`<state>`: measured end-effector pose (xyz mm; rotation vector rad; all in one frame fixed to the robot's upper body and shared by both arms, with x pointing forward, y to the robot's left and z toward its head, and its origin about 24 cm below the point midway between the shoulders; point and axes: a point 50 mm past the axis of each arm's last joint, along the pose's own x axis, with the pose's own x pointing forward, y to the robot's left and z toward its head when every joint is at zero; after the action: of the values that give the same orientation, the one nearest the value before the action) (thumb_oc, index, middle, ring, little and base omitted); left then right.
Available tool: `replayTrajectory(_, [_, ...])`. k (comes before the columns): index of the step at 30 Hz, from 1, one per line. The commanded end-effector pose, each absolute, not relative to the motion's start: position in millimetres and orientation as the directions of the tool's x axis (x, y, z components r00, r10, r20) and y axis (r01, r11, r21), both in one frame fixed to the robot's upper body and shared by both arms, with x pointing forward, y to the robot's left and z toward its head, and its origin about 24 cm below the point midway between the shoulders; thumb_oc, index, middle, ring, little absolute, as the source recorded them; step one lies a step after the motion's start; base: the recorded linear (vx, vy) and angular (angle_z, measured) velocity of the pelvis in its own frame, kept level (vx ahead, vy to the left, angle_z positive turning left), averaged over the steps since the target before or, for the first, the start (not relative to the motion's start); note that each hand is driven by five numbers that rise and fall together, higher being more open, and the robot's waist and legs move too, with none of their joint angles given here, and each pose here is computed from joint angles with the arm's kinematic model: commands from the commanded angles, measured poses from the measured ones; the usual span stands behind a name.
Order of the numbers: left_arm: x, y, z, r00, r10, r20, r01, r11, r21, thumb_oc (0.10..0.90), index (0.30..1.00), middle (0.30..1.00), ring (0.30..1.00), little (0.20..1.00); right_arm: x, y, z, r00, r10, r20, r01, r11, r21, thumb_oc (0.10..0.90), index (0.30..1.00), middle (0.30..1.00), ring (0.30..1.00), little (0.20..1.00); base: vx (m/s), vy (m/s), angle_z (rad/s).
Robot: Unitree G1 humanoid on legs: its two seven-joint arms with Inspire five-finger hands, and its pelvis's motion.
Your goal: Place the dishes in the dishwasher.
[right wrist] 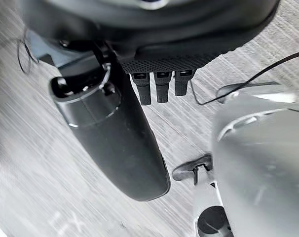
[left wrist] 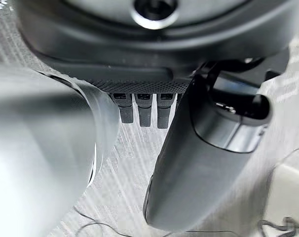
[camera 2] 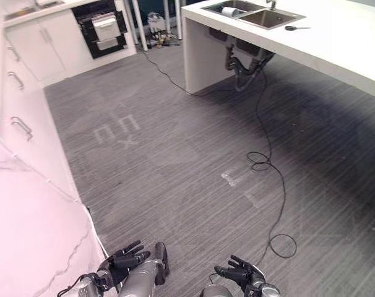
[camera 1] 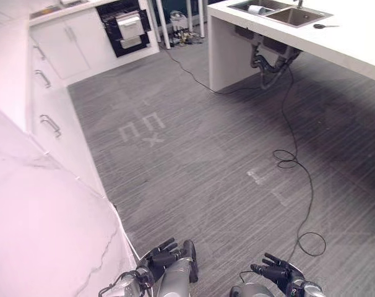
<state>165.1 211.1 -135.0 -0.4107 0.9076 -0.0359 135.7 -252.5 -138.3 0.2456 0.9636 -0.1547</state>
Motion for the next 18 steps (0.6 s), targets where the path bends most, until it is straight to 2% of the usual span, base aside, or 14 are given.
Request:
replayTrajectory(1, [148.6,179.3,-143.1,0.573,-0.338,-0.746,-0.023,0.904,-0.427,0.8,0.9,0.9,0.9,0.9,157.1,-245.1,-128.9,0.667,0.0,-0.745,0.228,0.952,0.204,0.8,0.9,0.9,0.9,0.9,0.39,0.309,-0.27])
replayTrajectory(10, [163.6,184.3,-137.2,0.579,-0.33,-0.745,0.011,0.917,-0.398,0.8,0.9,0.9,0.9,0.9,179.1,-226.6,-119.7,0.741,0.046,-0.67,0.158,0.958,0.24,0.8,0.9,0.9,0.9,0.9,0.16,0.198,-0.03])
replayTrajectory(18, [159.4,179.7,-139.9,0.557,-0.351,-0.753,0.032,0.915,-0.403,0.8,0.9,0.9,0.9,0.9,173.4,-235.2,-118.7,0.747,0.074,-0.661,0.153,0.948,0.279,0.8,0.9,0.9,0.9,0.9,0.24,-0.108,0.07])
